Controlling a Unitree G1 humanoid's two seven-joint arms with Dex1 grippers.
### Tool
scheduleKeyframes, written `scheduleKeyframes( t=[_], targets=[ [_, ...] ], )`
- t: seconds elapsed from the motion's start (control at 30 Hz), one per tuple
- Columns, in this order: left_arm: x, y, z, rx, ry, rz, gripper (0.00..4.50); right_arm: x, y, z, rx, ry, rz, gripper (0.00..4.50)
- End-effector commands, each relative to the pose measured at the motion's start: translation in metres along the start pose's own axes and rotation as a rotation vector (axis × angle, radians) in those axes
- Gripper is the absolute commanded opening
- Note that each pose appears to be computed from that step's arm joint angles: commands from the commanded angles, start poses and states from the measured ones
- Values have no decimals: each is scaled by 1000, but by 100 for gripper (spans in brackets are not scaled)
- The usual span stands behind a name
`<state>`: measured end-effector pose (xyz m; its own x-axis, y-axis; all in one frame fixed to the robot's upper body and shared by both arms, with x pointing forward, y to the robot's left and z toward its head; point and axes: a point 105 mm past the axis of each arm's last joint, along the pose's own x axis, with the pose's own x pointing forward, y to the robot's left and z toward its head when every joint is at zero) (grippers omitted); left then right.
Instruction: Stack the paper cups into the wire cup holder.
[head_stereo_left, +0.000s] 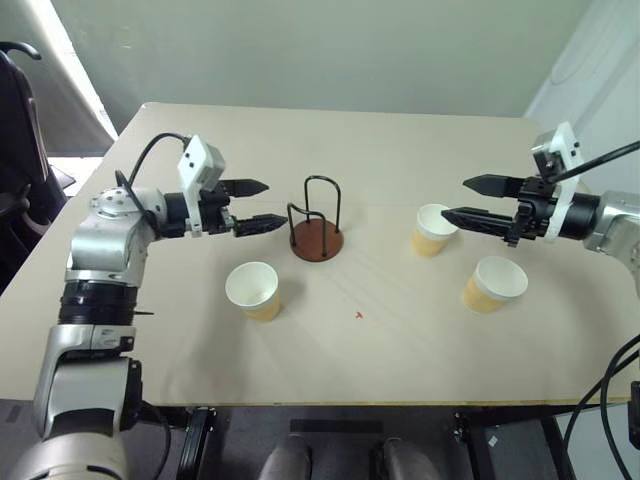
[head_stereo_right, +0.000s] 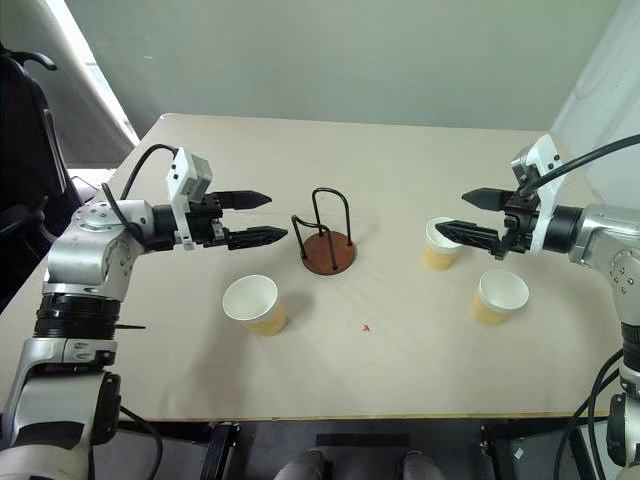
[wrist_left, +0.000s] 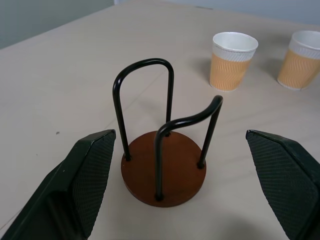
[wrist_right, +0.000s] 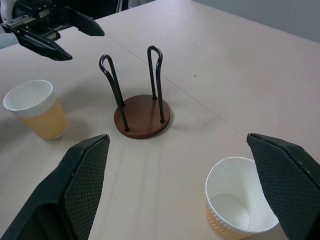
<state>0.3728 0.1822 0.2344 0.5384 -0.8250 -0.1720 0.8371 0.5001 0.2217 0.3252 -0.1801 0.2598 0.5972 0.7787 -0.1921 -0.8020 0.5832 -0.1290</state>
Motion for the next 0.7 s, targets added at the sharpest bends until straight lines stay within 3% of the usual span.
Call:
scheduleKeyframes(
  t=[0.03,0.7],
  targets=[
    [0,7,13,54,-29,47,450,-8,-1,13,-56,-32,-26,446],
    [20,5,-3,72,7,61,450,-5,-4,7,-62,-19,-50,446]
  ],
)
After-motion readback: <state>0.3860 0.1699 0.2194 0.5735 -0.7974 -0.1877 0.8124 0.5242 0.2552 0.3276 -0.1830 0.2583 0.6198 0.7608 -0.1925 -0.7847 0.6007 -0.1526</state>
